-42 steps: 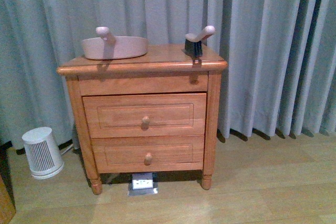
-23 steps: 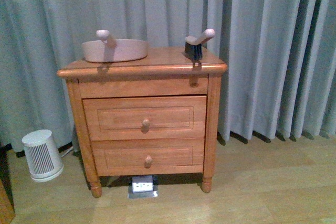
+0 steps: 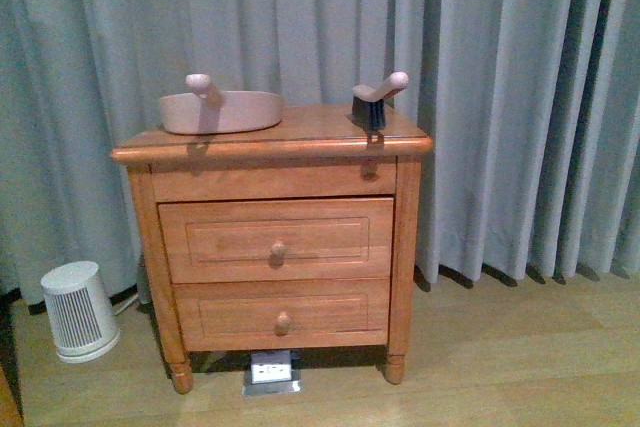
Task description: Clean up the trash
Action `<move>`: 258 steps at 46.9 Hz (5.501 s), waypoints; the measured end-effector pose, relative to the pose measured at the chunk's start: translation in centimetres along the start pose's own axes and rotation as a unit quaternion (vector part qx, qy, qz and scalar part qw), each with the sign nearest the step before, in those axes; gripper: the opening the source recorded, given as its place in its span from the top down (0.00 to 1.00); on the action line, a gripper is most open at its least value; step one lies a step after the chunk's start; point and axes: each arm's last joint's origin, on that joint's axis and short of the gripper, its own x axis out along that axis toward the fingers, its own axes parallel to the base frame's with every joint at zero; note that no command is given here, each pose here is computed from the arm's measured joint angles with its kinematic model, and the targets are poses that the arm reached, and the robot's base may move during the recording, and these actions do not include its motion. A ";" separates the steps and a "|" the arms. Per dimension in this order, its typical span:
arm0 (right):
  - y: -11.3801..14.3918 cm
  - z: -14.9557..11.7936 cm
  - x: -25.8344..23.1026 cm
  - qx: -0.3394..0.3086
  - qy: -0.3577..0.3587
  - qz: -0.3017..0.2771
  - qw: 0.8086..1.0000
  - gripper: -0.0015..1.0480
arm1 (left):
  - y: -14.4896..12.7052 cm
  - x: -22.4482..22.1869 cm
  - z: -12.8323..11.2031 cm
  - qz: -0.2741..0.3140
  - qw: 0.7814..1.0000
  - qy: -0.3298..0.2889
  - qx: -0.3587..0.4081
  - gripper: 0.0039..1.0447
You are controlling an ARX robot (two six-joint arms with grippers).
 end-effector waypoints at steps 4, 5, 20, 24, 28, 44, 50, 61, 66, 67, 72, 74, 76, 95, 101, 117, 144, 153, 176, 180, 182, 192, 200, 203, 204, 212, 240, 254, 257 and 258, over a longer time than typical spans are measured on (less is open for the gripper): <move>0.0 0.0 0.0 0.000 0.000 0.000 1.000 0.07 | 0.0 0.0 0.0 0.000 1.000 0.000 0.000 0.07; 0.0 0.0 0.0 0.000 0.000 0.000 1.000 0.07 | 0.0 0.0 0.0 0.000 1.000 0.000 0.000 0.07; 0.0 0.0 0.0 0.000 0.000 0.000 1.000 0.07 | 0.0 0.0 0.0 0.000 1.000 0.000 0.000 0.07; 0.0 0.0 0.0 0.000 0.000 0.000 1.000 0.07 | 0.0 0.0 0.0 0.000 1.000 0.000 0.000 0.07; 0.0 0.0 0.0 0.000 0.000 0.000 1.000 0.07 | 0.0 0.0 0.0 0.000 1.000 0.000 0.000 0.07; 0.0 0.0 0.0 0.000 0.000 0.000 1.000 0.07 | 0.0 0.0 0.0 0.000 1.000 0.000 0.000 0.07; 0.0 0.0 0.0 0.000 0.000 0.000 1.000 0.07 | 0.0 0.0 0.0 0.000 1.000 0.000 0.000 0.07; 0.0 0.0 0.0 0.000 0.000 0.000 1.000 0.07 | 0.0 0.0 0.0 0.000 1.000 0.000 0.000 0.07; 0.0 0.0 0.0 0.000 0.000 0.000 1.000 0.07 | 0.0 0.0 0.0 0.000 1.000 -0.001 0.000 0.07; 0.0 0.0 0.0 0.000 0.000 0.000 1.000 0.07 | 0.0 0.0 0.0 0.000 1.000 -0.001 0.000 0.07; 0.0 0.0 0.0 0.000 0.000 0.000 1.000 0.07 | 0.0 0.0 0.0 0.000 1.000 -0.001 0.000 0.07; 0.0 0.0 0.0 0.000 0.001 0.000 1.000 0.07 | 0.0 0.0 0.0 0.000 1.000 -0.001 0.000 0.07; 0.0 0.0 0.0 0.000 0.000 0.000 1.000 0.07 | 0.0 0.0 0.0 0.000 1.000 -0.001 0.000 0.07; 0.0 0.0 0.0 0.000 0.001 0.001 1.000 0.07 | -0.5 1.0 0.9 -0.135 0.990 0.040 -0.016 0.07; 0.0 0.0 0.0 0.000 0.001 0.000 1.000 0.07 | -2.1 3.9 4.4 -0.198 0.979 0.040 -0.006 0.07; 0.0 0.0 0.0 0.000 0.001 0.000 1.000 0.07 | -11.9 15.9 10.5 -0.253 0.941 0.220 0.040 0.07; 0.0 0.0 0.0 0.000 0.001 0.000 1.000 0.07 | -13.1 29.0 9.1 -0.077 0.954 0.278 0.084 0.07; 0.0 0.0 0.0 0.000 0.001 0.000 1.000 0.07 | -11.2 30.0 7.5 -0.056 0.949 0.289 0.117 0.07; 0.0 0.0 0.0 0.000 0.001 0.000 1.000 0.07 | -10.0 31.3 2.9 -0.022 0.931 0.332 0.148 0.07; 0.0 0.0 0.0 0.000 0.001 0.000 1.000 0.07 | -9.8 31.2 2.5 -0.018 0.929 0.337 0.150 0.07; 0.0 0.0 0.0 0.000 0.001 0.000 1.000 0.07 | -9.7 31.3 2.4 -0.016 0.929 0.339 0.151 0.07; 0.0 0.0 0.0 0.000 0.001 0.000 1.000 0.07 | -9.6 31.3 1.8 -0.007 0.924 0.349 0.159 0.28; 0.0 0.0 0.0 0.000 0.001 0.000 1.000 0.07 | -9.8 31.2 1.4 -0.011 0.920 0.358 0.161 0.57; 0.0 0.0 0.0 0.000 0.001 0.000 1.000 0.07 | -9.9 31.2 1.3 -0.014 0.919 0.359 0.161 0.66; 0.0 0.0 0.0 0.000 0.001 0.000 1.000 0.07 | -9.9 31.2 1.3 -0.013 0.919 0.359 0.160 0.69; 0.0 0.0 0.0 0.000 0.001 0.000 1.000 0.07 | -10.0 31.2 1.3 -0.020 0.920 0.359 0.154 0.73; 0.0 0.0 0.0 0.000 0.001 0.000 1.000 0.07 | -6.9 20.7 10.1 -0.150 0.987 -0.025 0.043 0.73; 0.0 0.0 0.0 0.000 0.001 0.000 1.000 0.07 | -2.0 12.1 11.3 -0.100 0.978 -0.175 0.045 0.73; 0.0 0.0 0.0 0.000 0.001 0.000 1.000 0.07 | -0.8 10.1 10.4 -0.091 0.978 -0.184 0.040 0.73; 0.0 0.0 0.0 0.000 0.001 0.000 1.000 0.07 | -0.5 9.4 10.0 -0.087 0.978 -0.185 0.038 0.73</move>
